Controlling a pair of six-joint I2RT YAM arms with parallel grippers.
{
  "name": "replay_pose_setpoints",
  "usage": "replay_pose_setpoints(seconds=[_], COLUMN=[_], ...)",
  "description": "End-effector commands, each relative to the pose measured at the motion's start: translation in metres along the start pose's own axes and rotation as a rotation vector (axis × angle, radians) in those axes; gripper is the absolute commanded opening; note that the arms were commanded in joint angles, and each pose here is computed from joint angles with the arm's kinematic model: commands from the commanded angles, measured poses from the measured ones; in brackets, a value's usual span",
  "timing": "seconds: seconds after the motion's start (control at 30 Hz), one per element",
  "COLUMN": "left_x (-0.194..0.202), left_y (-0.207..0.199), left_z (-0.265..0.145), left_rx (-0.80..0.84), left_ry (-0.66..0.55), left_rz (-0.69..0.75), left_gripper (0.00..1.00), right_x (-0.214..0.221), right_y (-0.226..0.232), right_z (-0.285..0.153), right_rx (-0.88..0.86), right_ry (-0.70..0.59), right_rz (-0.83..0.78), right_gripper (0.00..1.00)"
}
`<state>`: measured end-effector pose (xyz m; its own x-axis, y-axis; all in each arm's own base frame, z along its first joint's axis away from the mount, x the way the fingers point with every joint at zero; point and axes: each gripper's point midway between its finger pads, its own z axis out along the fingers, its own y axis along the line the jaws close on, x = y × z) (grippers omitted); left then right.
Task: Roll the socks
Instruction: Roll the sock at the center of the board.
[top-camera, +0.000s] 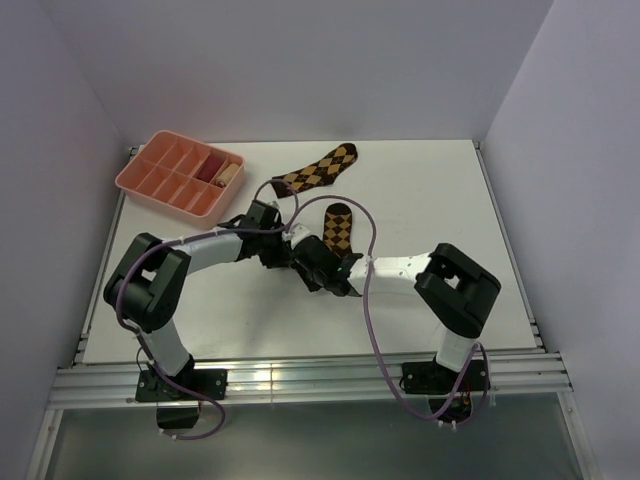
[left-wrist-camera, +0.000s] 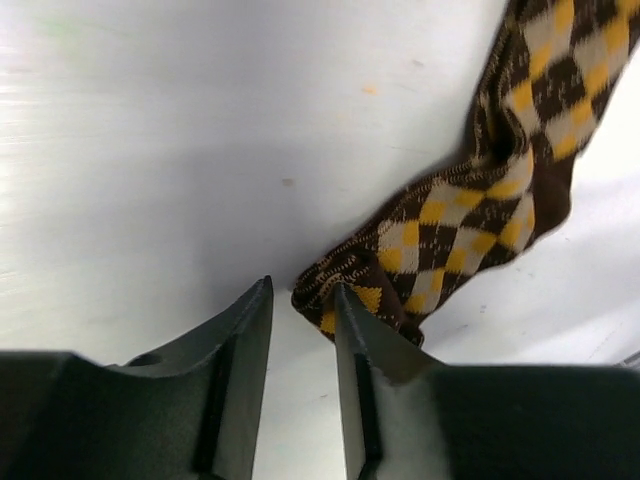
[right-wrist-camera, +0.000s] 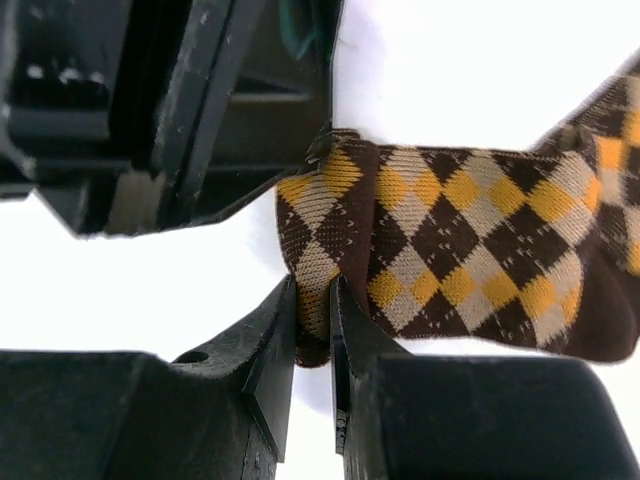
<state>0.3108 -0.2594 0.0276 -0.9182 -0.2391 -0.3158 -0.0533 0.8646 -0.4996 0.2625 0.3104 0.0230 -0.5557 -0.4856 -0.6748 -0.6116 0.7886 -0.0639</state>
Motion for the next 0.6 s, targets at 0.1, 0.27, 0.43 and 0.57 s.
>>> replay_pose_setpoints(seconds=[0.1,0.27,0.43,0.57], left_x=[-0.026,-0.032,-0.034,-0.021], left_y=[0.025,0.029,0.028,0.025], left_z=[-0.026,-0.050,-0.078,-0.086], left_rx=[-0.047,-0.045,-0.026,0.019], left_ry=[-0.108,-0.177,-0.260,-0.253], left_rz=[-0.003,-0.041,-0.096,-0.111], left_gripper=[0.42,0.57,0.67,0.67], right_x=[0.007,-0.011,-0.022,-0.016], right_y=[0.069,0.074,0.066,0.053], right_z=[-0.003,-0.007,-0.015,-0.012], right_rx=[-0.332,-0.556,-0.769,-0.856], right_ry=[0.124,0.129,0.133,0.183], right_rz=[0.127,0.361,0.545,0.704], right_gripper=[0.00,0.00,0.00,0.00])
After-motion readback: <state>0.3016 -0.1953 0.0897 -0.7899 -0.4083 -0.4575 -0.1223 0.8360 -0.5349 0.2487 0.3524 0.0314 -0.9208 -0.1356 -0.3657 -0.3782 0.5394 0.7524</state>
